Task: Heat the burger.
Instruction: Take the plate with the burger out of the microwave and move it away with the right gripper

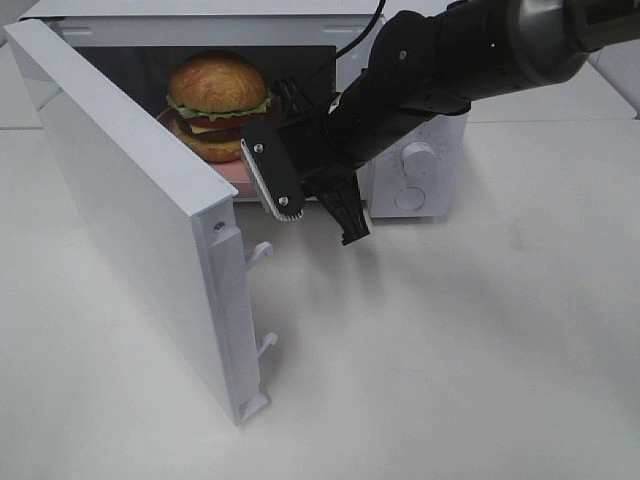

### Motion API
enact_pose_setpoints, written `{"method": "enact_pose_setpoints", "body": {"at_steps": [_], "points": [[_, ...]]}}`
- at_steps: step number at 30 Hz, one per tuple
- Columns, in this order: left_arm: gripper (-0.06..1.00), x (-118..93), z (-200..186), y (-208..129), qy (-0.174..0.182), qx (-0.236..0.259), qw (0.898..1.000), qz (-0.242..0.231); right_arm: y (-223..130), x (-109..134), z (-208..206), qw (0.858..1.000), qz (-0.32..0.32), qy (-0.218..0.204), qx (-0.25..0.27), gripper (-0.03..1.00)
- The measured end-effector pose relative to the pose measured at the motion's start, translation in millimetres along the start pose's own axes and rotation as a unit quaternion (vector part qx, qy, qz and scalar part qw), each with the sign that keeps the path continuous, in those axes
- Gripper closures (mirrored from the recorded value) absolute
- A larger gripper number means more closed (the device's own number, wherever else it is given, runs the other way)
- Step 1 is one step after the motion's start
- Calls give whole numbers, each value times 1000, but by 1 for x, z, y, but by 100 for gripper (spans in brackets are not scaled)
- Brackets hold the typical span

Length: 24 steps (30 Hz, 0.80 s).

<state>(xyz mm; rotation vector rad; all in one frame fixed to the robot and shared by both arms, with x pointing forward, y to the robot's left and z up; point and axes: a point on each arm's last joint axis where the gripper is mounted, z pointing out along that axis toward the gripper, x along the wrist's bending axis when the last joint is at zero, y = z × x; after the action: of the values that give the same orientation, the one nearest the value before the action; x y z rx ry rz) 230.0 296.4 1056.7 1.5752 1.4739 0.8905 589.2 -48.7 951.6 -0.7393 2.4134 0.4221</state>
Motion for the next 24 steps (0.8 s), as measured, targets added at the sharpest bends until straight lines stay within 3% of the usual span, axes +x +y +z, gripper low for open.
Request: {"method": "enact_pose_setpoints", "body": {"at_steps": [24], "points": [[-3, 0, 0, 0, 0, 0, 1000, 0, 5, 57, -55, 1000, -11, 29, 2, 87]]}}
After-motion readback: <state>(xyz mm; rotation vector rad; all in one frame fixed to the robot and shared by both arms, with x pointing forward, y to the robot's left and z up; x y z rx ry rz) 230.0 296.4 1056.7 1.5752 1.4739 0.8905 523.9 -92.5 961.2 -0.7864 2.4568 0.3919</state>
